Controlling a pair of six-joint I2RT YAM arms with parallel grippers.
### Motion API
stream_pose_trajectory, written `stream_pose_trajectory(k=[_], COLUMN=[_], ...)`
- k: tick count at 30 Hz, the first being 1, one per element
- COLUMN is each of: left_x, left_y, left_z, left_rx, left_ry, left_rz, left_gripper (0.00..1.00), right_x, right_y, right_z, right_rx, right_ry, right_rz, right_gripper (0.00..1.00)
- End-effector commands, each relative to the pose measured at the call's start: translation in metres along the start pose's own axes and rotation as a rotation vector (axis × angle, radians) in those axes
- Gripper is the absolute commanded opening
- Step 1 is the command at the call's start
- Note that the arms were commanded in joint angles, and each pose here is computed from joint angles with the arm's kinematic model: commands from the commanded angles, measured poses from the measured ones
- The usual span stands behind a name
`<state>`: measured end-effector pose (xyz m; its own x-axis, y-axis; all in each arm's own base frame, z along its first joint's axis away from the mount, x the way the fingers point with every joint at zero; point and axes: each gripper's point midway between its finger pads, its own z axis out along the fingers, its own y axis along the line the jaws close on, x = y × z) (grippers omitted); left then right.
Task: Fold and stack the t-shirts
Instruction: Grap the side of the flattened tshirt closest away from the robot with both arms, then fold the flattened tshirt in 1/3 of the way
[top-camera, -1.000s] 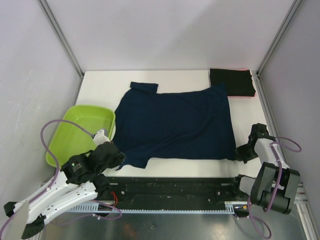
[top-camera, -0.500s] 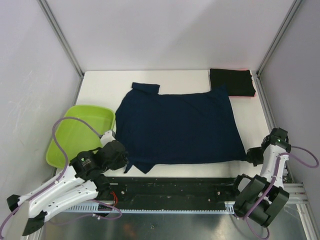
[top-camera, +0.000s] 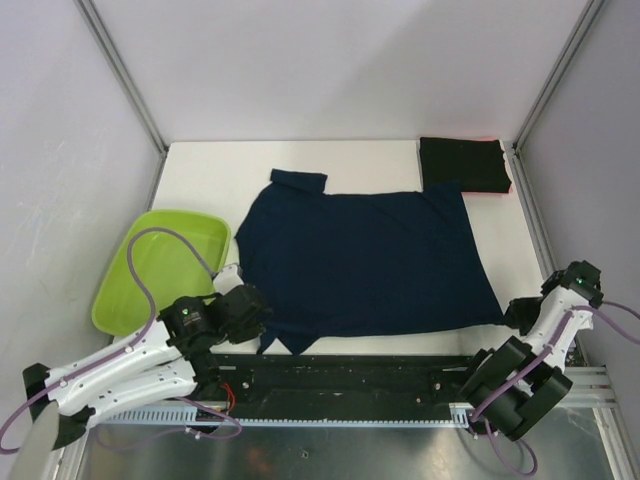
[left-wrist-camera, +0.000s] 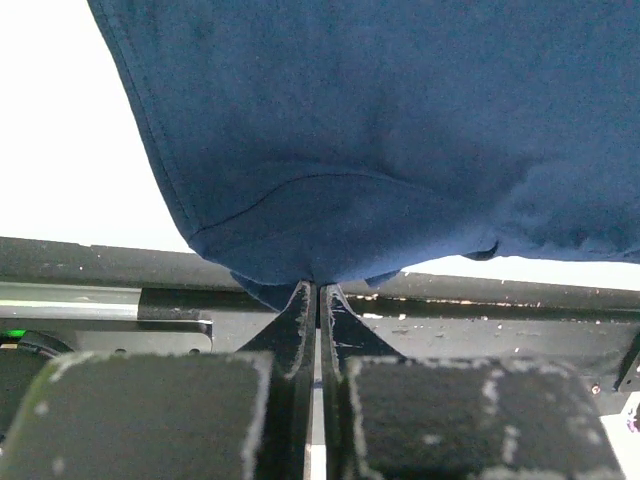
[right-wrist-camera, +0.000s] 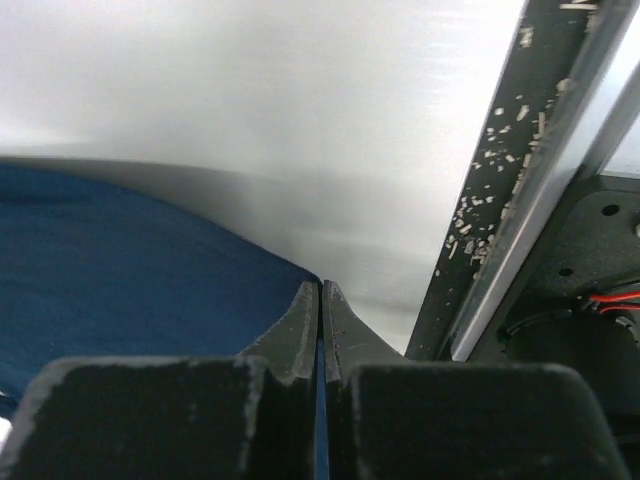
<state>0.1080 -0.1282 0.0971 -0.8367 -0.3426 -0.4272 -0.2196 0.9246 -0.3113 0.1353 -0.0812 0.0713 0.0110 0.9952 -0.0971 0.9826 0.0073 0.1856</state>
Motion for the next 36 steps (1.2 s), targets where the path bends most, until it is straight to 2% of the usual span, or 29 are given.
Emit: stream_pose_trajectory(k=[1, 6, 12, 21, 36], left_x=[-0.029, -0.063, -0.102, -0.136, -0.177], left_y=[-0.020, -0.023, -0.023, -0.037, -0.046], left_z=[-0.012, -0.009, 0.000, 0.042, 0.077], left_rx=[0.024, -0.077, -0.159, -0.192, -0.216], left_ry=[-0.107, -0.203, -0.272, -0.277, -0.280], left_rz=[-0.038, -0.017, -0.001, 0.027, 0.027], left_gripper=[0.00, 0.00, 0.00, 0.00, 0.00], right_x=[-0.011, -0.007, 0.000, 0.009, 0.000], right_y=[0.026, 0.058, 0.092, 0.141, 0.195], right_z=[-0.012, -0.016, -0.007, 0.021, 0.028], right_rx=[-0.053, -0.060, -0.094, -0.159, -0.255], right_ry=[-0.068, -0.151, -0.176, -0.187, -0.238], right_rz=[-0.151, -0.307, -0.383, -0.488, -0.503], right_gripper=[0.00, 0.00, 0.00, 0.00, 0.00])
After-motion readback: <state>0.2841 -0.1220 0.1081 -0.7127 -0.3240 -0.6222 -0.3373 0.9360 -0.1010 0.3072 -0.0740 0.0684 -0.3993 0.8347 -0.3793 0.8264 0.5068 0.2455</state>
